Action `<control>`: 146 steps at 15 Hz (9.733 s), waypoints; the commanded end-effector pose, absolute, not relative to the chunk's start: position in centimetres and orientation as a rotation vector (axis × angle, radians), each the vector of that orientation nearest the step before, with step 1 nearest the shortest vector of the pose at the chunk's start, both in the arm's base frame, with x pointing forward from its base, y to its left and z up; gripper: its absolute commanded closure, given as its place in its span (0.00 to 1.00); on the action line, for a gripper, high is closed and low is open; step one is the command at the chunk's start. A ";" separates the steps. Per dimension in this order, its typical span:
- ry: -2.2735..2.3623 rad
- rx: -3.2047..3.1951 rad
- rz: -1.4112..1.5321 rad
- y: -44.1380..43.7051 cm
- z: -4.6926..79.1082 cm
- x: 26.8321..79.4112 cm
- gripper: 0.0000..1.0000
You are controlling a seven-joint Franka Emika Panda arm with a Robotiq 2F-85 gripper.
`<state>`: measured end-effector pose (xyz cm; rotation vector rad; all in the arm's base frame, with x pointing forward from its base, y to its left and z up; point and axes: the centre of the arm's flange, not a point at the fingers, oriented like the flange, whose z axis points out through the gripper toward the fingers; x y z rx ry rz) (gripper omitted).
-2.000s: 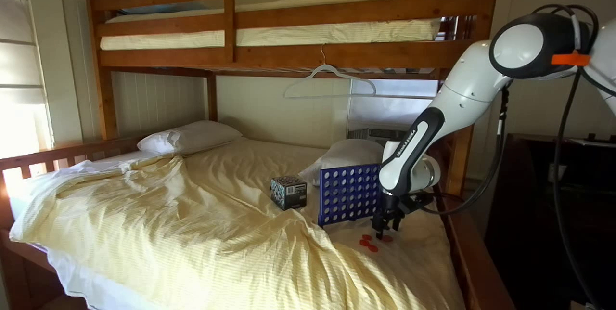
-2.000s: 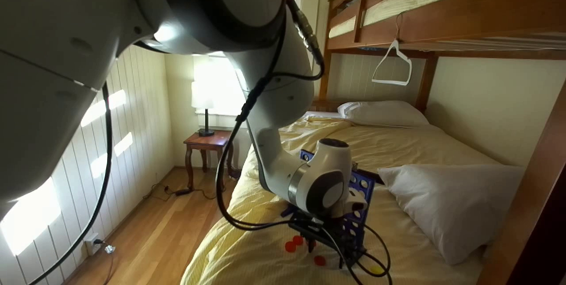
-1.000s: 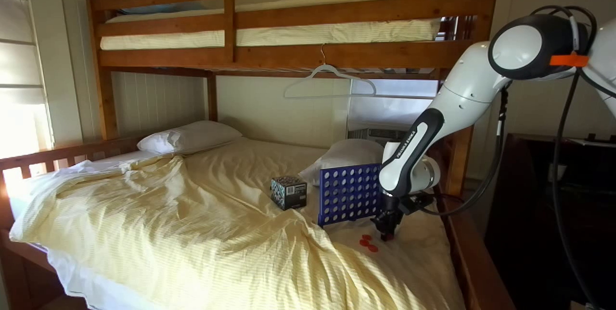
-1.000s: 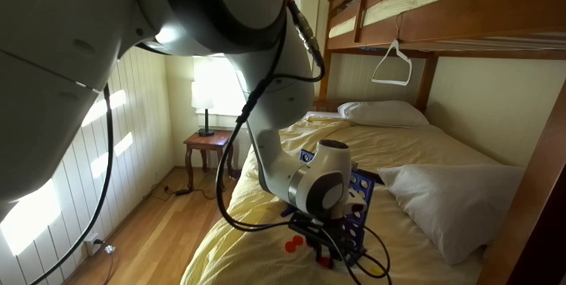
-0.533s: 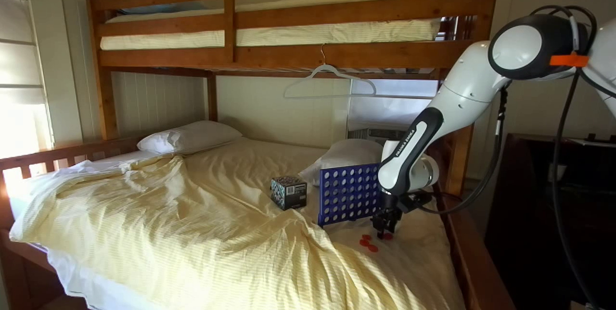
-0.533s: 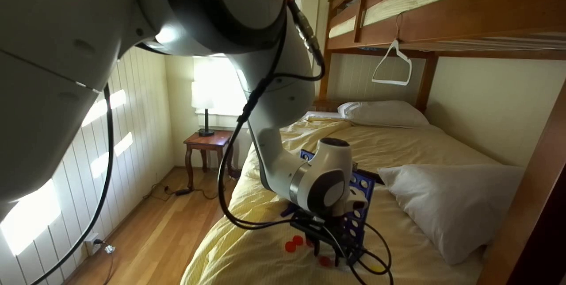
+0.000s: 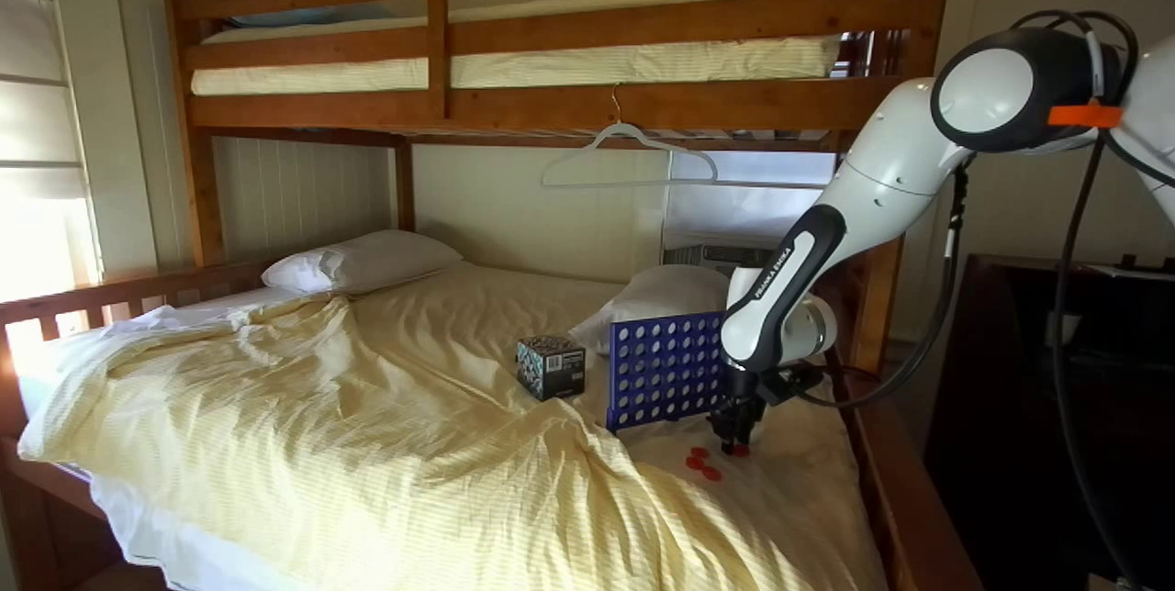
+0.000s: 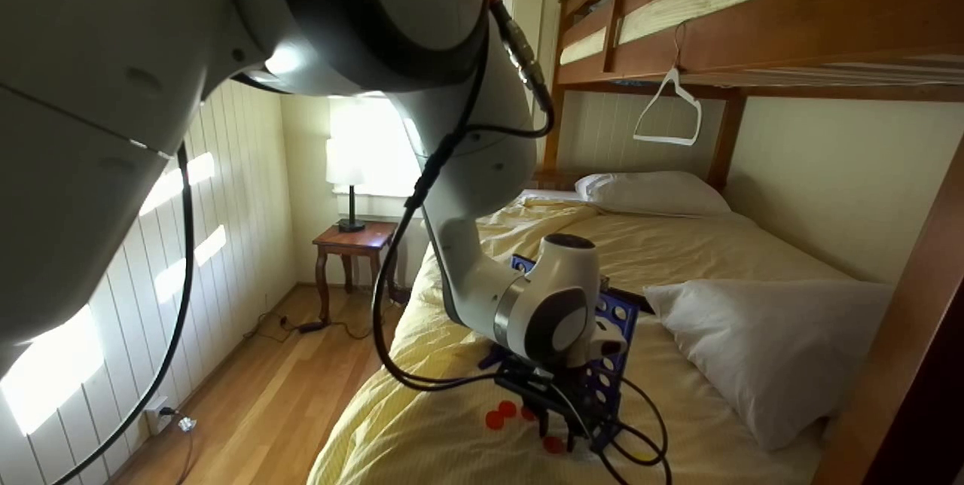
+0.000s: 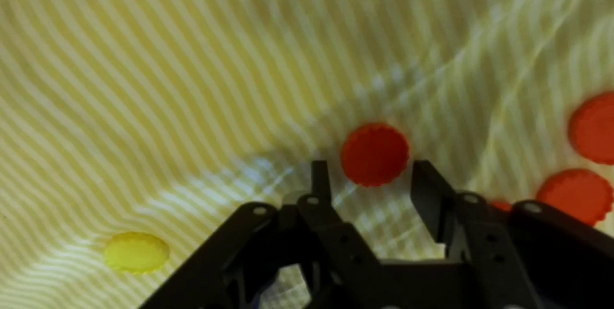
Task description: Put one orange disc in the blue board
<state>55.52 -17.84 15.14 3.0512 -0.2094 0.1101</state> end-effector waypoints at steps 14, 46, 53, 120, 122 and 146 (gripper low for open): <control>-0.175 3.036 0.112 -17.6 15.7 55.5 1.00; -0.145 3.251 0.083 -19.3 15.4 53.9 0.09; -0.172 3.252 0.098 -19.5 15.2 54.1 0.60; 0.131 2.711 0.392 -18.3 36.2 48.3 0.98; 0.190 2.626 0.476 -18.3 37.2 48.2 0.98; 0.945 2.168 0.709 -20.3 38.5 51.1 0.98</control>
